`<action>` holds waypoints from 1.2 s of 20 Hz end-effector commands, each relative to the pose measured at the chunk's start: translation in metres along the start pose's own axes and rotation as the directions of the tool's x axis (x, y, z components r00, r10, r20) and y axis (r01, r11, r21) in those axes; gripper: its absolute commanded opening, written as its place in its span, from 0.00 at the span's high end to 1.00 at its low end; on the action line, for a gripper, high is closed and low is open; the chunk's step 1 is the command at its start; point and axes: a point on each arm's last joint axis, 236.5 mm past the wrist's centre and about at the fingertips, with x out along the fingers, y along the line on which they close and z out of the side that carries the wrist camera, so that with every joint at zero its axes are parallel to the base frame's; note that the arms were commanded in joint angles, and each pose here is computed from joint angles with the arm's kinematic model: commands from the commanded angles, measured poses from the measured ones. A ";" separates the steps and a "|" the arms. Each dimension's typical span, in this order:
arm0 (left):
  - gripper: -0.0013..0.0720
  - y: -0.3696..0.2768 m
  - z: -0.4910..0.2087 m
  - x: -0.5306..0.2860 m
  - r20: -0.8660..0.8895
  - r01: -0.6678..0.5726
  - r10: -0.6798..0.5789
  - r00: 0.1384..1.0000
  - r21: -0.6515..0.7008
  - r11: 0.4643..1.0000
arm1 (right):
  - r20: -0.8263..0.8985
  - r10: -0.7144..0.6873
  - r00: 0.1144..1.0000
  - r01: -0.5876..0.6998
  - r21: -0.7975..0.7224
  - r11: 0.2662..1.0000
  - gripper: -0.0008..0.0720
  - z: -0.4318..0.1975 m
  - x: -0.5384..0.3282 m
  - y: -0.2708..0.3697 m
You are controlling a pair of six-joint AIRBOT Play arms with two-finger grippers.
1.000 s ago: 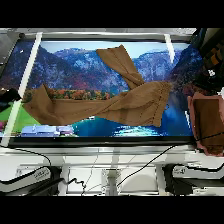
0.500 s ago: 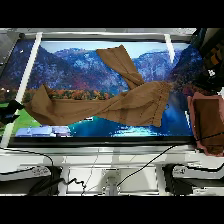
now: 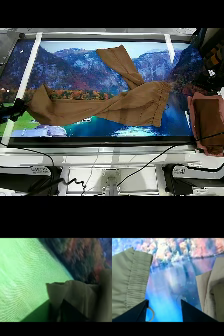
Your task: Fold the clothes and pants, and hang the long-sleeved shirts on hangers.
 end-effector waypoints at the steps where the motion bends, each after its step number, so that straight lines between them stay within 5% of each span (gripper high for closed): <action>1: 0.96 -0.010 0.008 0.001 0.032 0.033 -0.032 0.999 -0.037 0.999 | 0.000 0.001 1.000 -0.001 0.002 1.000 0.37 0.000 0.000 0.000; 3: 0.96 -0.030 0.029 -0.022 0.102 0.080 -0.076 0.992 -0.040 0.996 | 0.000 0.001 1.000 -0.001 0.002 1.000 0.37 0.000 0.000 0.000; 7: 0.96 -0.086 0.092 -0.130 0.352 0.093 -0.161 0.922 0.203 0.975 | 0.000 0.001 1.000 -0.001 0.002 1.000 0.37 0.000 0.000 0.000; 15: 0.96 -0.177 0.111 -0.369 0.751 -0.047 -0.327 0.574 0.429 0.902 | -0.040 0.008 0.999 -0.008 0.002 1.000 0.37 -0.009 -0.001 0.002; 19: 0.96 -0.179 0.105 -0.371 0.742 -0.051 -0.333 0.582 0.442 0.896 | -0.052 0.010 0.999 -0.010 0.002 1.000 0.37 -0.012 -0.001 0.002; 24: 0.96 -0.132 0.088 -0.373 0.744 -0.325 -0.120 0.658 0.424 0.845 | -0.090 0.018 0.996 -0.018 0.003 1.000 0.37 -0.021 -0.001 0.004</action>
